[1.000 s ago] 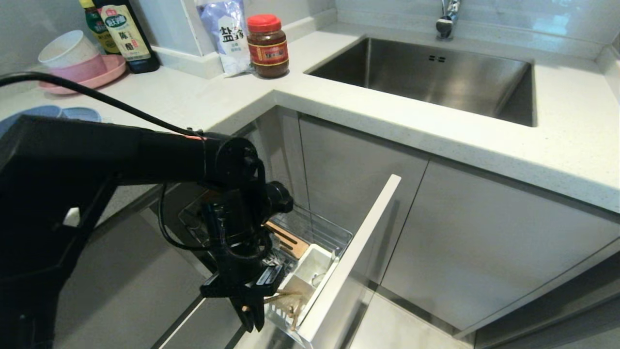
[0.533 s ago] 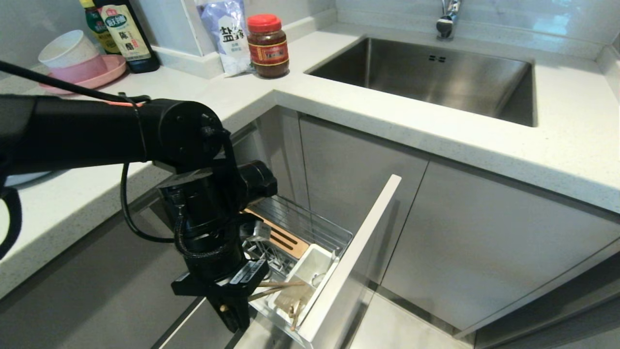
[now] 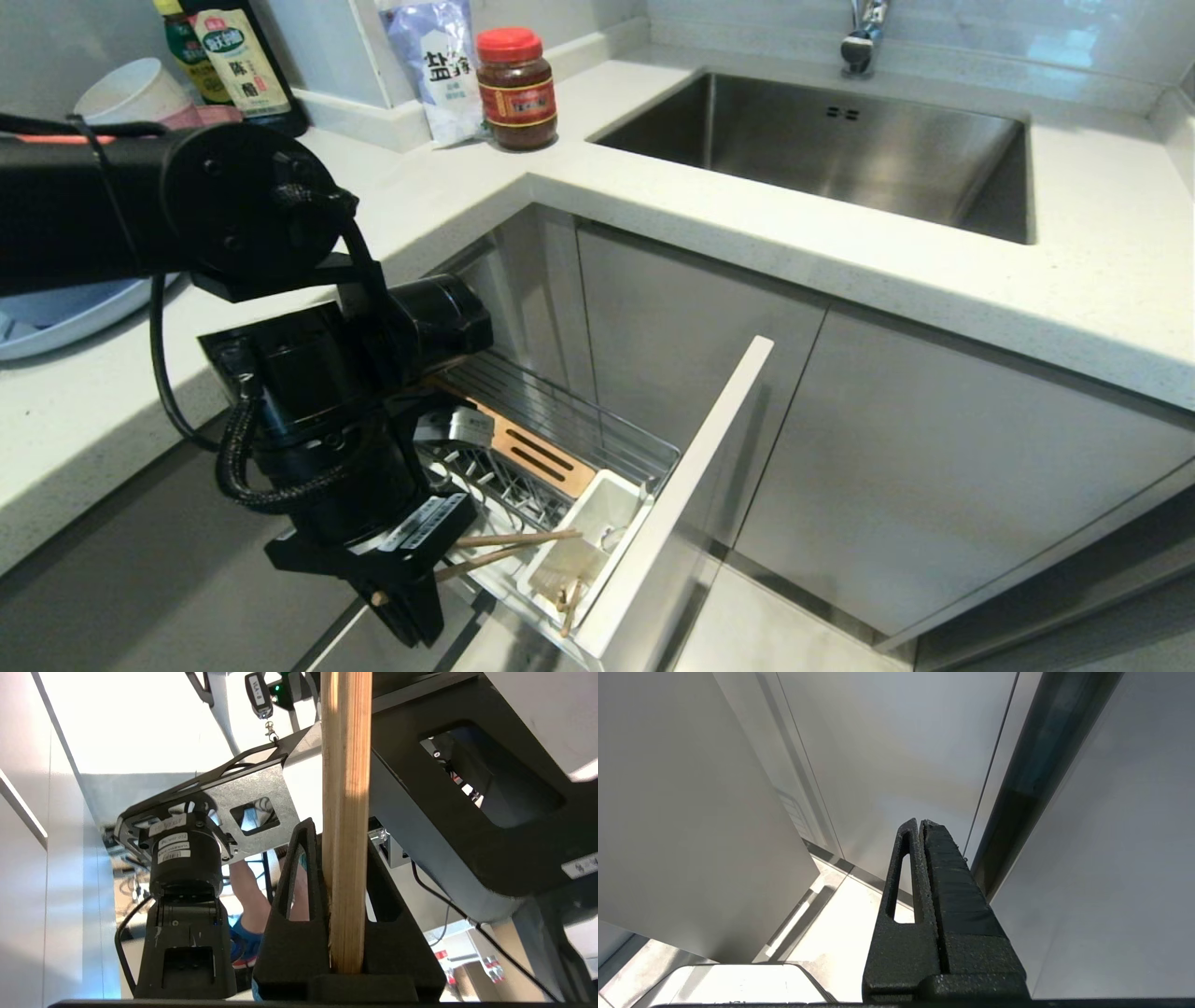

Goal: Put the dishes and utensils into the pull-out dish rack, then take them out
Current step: Take the chopsticks out of the cupboard

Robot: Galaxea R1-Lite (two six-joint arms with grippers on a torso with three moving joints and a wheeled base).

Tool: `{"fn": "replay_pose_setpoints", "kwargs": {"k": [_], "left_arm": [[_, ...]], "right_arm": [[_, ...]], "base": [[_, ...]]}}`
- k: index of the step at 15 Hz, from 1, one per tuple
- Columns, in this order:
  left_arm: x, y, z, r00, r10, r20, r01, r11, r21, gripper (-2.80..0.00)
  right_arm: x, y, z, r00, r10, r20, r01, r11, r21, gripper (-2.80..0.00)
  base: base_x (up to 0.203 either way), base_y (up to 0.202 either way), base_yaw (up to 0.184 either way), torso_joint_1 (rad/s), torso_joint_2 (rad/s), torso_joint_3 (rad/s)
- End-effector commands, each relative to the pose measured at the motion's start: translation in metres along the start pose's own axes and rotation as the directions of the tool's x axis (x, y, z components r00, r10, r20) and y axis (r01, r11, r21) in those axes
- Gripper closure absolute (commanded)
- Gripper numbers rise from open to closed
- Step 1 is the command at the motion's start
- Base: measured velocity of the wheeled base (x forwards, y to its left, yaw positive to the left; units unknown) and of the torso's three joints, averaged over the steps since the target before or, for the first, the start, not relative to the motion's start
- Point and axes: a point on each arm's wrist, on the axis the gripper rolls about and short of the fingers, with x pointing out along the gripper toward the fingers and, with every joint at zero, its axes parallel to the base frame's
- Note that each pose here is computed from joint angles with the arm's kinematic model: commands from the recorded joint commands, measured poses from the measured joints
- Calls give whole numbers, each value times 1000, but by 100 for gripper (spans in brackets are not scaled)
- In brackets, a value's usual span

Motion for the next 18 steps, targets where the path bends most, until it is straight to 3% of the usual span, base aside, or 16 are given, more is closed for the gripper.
{"fn": "replay_pose_setpoints", "kwargs": {"k": [1,6,12,17,18], "left_arm": [[-11,1,-14,999,-12,37,11,1000,11,0],[-36,2,-44,991,-34,128,29,999,42,0],[-63,5,-80,963,-64,261,44,996,80,0],[-88,10,-115,907,-67,416,25,994,104,0],[-95,12,-125,885,-73,460,25,994,110,0]], "right_arm": [[0,0,0,1000,0,3,0,1000,0,0],[0,0,0,1000,0,3,0,1000,0,0],[0,0,0,1000,0,3,0,1000,0,0],[0,0,0,1000,0,3,0,1000,0,0],[0,0,0,1000,0,3,0,1000,0,0]], "base": [[0,0,0,0,0,0],[0,0,0,0,0,0],[0,0,0,0,0,0],[0,0,0,0,0,0],[0,0,0,0,0,0]]}}
